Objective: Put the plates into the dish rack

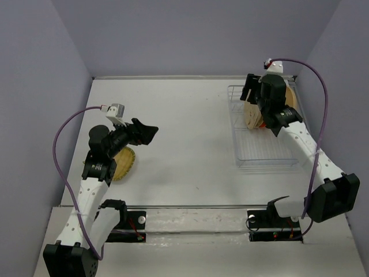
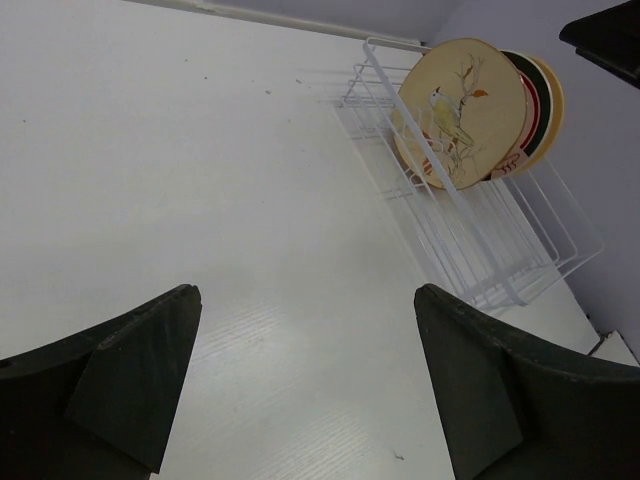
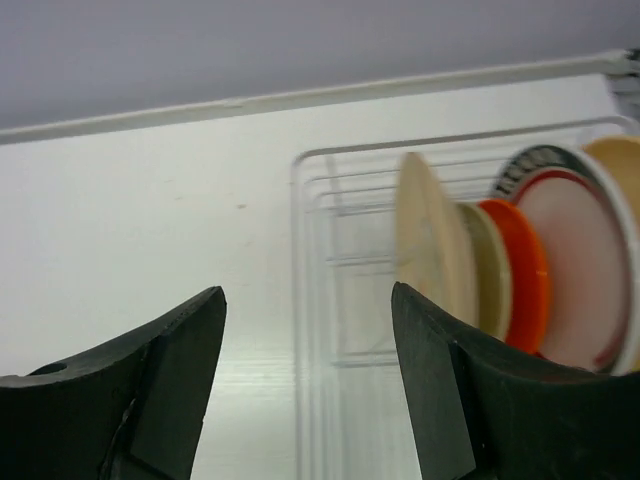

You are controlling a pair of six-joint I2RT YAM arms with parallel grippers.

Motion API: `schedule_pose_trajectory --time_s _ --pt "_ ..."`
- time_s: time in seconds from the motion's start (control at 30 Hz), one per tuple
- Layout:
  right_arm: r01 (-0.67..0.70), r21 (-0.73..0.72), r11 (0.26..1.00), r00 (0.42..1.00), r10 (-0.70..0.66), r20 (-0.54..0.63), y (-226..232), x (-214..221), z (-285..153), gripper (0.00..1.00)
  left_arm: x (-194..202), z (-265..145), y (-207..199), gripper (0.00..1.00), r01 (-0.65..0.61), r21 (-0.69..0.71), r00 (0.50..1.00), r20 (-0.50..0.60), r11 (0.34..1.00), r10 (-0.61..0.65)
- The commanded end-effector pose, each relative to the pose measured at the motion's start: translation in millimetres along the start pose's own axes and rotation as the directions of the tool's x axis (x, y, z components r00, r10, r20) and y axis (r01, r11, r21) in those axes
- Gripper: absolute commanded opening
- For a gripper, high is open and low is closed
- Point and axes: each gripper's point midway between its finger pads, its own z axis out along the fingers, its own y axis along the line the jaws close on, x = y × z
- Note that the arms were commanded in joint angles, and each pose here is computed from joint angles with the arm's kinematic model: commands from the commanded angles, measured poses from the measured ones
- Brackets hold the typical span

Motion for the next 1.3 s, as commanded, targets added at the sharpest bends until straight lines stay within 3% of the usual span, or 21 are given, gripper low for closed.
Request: schedule_pose_trajectory --time_s 0.0,0.07,0.2,0.4,0.57,0.6,0.67,0.93,1.07,1.2,1.27 --pt "-0.066 -0.320 0.945 0.998 0.067 -0.007 107 6 -31 0.71 -23 -1 -9 0.99 -0.054 0.011 0.997 0.059 0.998 0.053" --pt "-0.075 -0.424 0.903 0.997 0.067 -0.034 146 17 -44 0.70 -27 -2 -10 0.99 -0.057 0.008 0.996 0.070 0.998 0.057" --pt "-0.152 -0.685 0.713 0.987 0.073 -0.143 250 49 -77 0.74 -69 -14 -27 0.99 -0.083 -0.010 0.980 0.181 0.997 0.083" --pt "-0.304 -0.785 0.539 0.936 0.014 -0.353 365 136 -101 0.77 -138 -54 -53 0.99 -0.129 -0.091 0.905 0.397 0.987 0.155" --pt "-0.466 -0.728 0.503 0.853 0.036 -0.521 413 202 -108 0.74 -122 -60 -17 0.99 -0.103 -0.228 0.887 0.419 0.968 0.193" --pt "-0.476 -0.712 0.516 0.832 0.002 -0.555 421 233 -113 0.72 -122 -61 -10 0.99 -0.098 -0.257 0.882 0.426 0.962 0.203" --pt "-0.490 -0.700 0.520 0.817 -0.005 -0.576 435 246 -118 0.71 -119 -59 0 0.99 -0.100 -0.300 0.886 0.406 0.949 0.222" --pt "-0.565 -0.664 0.490 0.735 -0.067 -0.674 459 323 -143 0.64 -111 -57 -2 0.99 -0.107 -0.272 0.895 0.392 0.956 0.212" --pt "-0.576 -0.680 0.454 0.730 -0.088 -0.677 471 332 -142 0.53 -110 -57 0 0.99 -0.100 -0.280 0.896 0.392 0.955 0.209" --pt "-0.567 -0.664 0.488 0.722 -0.093 -0.685 473 353 -130 0.39 -110 -58 0 0.99 -0.100 -0.282 0.895 0.393 0.954 0.210" --pt "-0.559 -0.659 0.504 0.728 -0.084 -0.681 472 356 -126 0.37 -111 -58 0 0.99 -0.104 -0.283 0.894 0.393 0.954 0.214"
